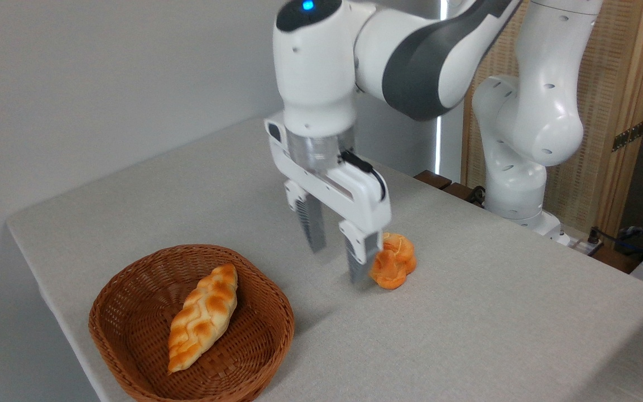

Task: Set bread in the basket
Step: 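Move the open gripper over the round orange bun and lower it, then close the gripper on the orange bun and lift it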

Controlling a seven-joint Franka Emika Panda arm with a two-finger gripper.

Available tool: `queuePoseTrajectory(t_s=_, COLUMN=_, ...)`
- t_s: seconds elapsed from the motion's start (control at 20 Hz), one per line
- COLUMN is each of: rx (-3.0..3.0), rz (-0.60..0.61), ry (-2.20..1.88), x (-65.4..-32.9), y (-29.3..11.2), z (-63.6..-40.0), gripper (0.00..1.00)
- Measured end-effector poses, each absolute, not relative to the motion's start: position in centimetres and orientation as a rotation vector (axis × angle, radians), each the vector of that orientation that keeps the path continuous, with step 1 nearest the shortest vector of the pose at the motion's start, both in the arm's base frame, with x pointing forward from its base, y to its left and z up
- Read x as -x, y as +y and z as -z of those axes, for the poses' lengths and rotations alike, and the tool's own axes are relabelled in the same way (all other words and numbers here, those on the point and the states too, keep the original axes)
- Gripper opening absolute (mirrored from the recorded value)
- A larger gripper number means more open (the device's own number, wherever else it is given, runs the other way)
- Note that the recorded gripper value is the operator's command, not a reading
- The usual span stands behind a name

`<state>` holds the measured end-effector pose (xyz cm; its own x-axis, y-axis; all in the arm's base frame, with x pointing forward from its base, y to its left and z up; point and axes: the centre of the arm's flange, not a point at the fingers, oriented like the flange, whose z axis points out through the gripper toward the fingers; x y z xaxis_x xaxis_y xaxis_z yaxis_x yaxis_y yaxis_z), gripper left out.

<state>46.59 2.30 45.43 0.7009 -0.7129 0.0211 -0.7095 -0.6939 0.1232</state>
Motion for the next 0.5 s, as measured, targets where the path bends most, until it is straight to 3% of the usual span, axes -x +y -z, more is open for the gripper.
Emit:
queuePoseTrajectory(t_s=0.2, rx=-2.758, rz=0.172, ry=-1.178, x=-45.1, y=2.4, z=-43.1, gripper=1.0)
queuePoseTrajectory(t_s=0.5, rx=-2.713, rz=0.298, ry=-1.166, x=-43.9, y=2.3, z=-42.2, gripper=1.0)
